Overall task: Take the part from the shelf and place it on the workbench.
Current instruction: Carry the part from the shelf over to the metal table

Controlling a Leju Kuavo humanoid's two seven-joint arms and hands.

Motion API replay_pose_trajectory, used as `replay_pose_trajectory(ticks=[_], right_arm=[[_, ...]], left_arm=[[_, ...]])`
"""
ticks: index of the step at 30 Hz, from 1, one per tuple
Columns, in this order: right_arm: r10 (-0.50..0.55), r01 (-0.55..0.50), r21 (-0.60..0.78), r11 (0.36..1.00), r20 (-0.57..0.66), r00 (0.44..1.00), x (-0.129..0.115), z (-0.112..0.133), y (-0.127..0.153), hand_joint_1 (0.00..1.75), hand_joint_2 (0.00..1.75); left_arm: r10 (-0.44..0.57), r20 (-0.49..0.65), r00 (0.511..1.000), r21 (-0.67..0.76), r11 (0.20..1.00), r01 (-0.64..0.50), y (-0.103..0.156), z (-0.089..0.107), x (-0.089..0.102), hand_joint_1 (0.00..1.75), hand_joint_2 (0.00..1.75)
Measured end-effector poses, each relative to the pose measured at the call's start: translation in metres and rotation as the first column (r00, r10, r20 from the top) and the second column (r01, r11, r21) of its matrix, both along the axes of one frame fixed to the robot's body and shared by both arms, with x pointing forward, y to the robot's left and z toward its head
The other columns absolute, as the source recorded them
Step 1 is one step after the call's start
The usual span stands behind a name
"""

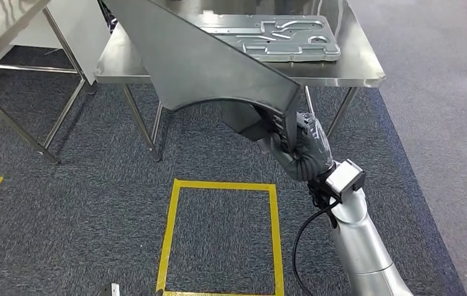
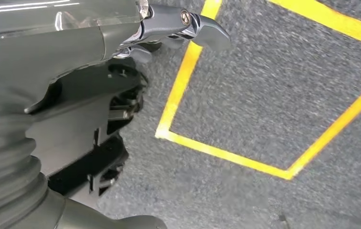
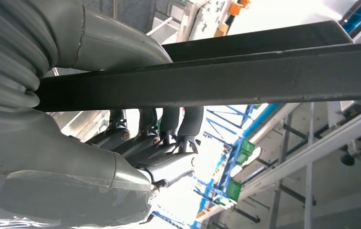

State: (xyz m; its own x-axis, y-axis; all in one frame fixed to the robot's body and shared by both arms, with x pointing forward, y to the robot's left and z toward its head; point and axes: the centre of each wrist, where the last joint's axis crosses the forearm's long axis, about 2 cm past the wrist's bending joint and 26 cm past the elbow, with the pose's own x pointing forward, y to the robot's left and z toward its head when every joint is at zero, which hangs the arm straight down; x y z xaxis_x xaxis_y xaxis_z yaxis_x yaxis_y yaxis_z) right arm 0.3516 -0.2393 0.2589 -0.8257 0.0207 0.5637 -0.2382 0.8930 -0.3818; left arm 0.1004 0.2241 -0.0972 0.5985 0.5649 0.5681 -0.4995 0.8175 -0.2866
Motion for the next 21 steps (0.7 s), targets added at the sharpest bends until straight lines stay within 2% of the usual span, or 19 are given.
replay_pose_trajectory(ticks=[10, 21], right_arm=[[-0.026, 0.026, -0.017, 1.000, 0.011, 1.000, 0.0002, -0.0001, -0.0015, 1.75, 1.75], [-0.224, 0.246, -0.163, 0.955, 0.144, 0.964, 0.0033, 0.0081, -0.0015, 1.75, 1.75]], left_arm=[[0.005, 0.001, 1.000, 0.001, 1.000, -0.005, 0.0001, -0.0002, -0.0011, 0.00, 1.75], [0.013, 0.007, 1.000, 0.000, 1.000, -0.013, 0.0000, -0.0004, -0.0017, 0.00, 1.75]])
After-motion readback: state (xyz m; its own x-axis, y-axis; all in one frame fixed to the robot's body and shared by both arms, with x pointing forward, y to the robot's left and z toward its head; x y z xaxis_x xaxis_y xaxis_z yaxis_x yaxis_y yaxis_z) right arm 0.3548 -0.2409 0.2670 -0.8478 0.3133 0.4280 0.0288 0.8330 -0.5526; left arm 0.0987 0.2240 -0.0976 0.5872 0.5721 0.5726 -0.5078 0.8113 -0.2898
